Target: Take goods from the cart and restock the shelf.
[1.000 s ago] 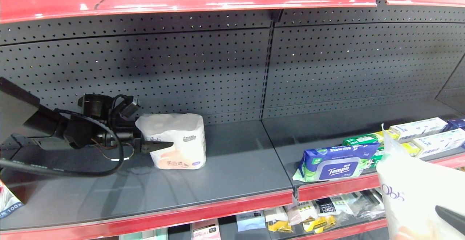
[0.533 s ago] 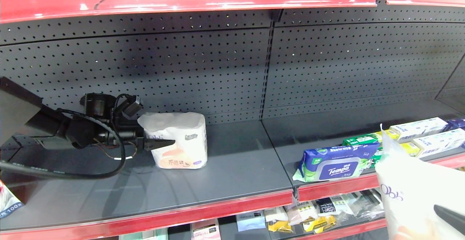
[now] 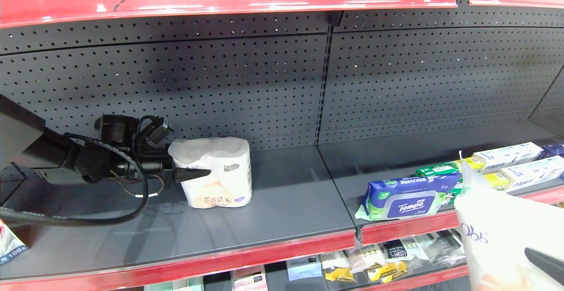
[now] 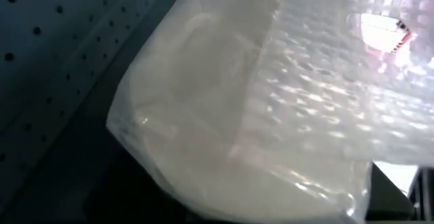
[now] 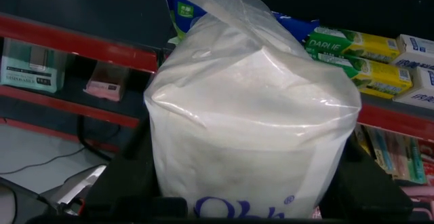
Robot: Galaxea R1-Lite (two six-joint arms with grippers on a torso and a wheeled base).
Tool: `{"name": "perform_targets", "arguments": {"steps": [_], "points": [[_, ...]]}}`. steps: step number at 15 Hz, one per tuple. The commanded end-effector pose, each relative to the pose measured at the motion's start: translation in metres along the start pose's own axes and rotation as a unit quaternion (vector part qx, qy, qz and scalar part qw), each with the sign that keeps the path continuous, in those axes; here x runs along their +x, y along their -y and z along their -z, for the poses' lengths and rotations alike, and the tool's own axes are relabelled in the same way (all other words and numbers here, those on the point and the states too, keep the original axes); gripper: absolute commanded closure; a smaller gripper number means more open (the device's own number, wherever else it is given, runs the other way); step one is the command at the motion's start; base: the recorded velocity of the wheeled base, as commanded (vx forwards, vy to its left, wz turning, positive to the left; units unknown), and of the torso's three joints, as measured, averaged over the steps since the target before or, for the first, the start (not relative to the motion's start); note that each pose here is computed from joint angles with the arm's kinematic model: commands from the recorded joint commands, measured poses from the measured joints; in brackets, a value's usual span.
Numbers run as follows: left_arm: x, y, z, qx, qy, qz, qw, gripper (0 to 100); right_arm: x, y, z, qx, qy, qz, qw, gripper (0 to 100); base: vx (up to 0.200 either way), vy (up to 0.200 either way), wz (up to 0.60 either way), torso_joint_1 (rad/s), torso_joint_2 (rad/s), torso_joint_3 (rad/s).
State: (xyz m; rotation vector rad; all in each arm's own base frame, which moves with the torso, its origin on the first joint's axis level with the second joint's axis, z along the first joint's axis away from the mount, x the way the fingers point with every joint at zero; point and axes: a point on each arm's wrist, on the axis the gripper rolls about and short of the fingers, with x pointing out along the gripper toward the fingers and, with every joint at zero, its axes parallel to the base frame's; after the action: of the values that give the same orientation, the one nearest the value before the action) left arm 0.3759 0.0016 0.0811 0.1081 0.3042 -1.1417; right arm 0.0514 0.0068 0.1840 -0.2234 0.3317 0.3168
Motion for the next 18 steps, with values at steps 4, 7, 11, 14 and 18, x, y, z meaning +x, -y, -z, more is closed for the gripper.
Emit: {"name": "perform_targets", "arguments": {"steps": [4, 7, 11, 14, 18], "points": [[-0.025, 0.022, -0.011, 0.004, 0.005, -0.019, 0.9998, 100, 0.001, 0.001, -0.003, 0.0, 0.001, 0.0, 1.0, 100, 0.0, 0.0, 0.0, 0.0, 0.0, 0.0], [-0.048, 0.04, -0.012, 0.005, 0.004, -0.041, 0.9992, 100, 0.001, 0.002, -0.006, -0.001, 0.003, 0.0, 1.0, 100, 0.0, 0.0, 0.0, 0.0, 0.0, 0.0], [-0.063, 0.066, -0.008, -0.01, 0.002, -0.05, 0.9987, 100, 0.002, 0.003, -0.008, -0.001, 0.002, -0.002, 1.0, 100, 0.0, 0.0, 0.0, 0.0, 0.0, 0.0], [-0.071, 0.076, 0.01, -0.022, 0.0, -0.064, 0.9977, 100, 0.003, 0.003, -0.008, -0.001, 0.001, -0.002, 1.0, 100, 0.0, 0.0, 0.0, 0.0, 0.0, 0.0], [-0.076, 0.084, 0.024, -0.025, 0.003, -0.077, 0.9967, 100, 0.003, 0.003, -0.008, -0.001, 0.001, -0.002, 1.0, 100, 0.0, 0.0, 0.0, 0.0, 0.0, 0.0]]}}
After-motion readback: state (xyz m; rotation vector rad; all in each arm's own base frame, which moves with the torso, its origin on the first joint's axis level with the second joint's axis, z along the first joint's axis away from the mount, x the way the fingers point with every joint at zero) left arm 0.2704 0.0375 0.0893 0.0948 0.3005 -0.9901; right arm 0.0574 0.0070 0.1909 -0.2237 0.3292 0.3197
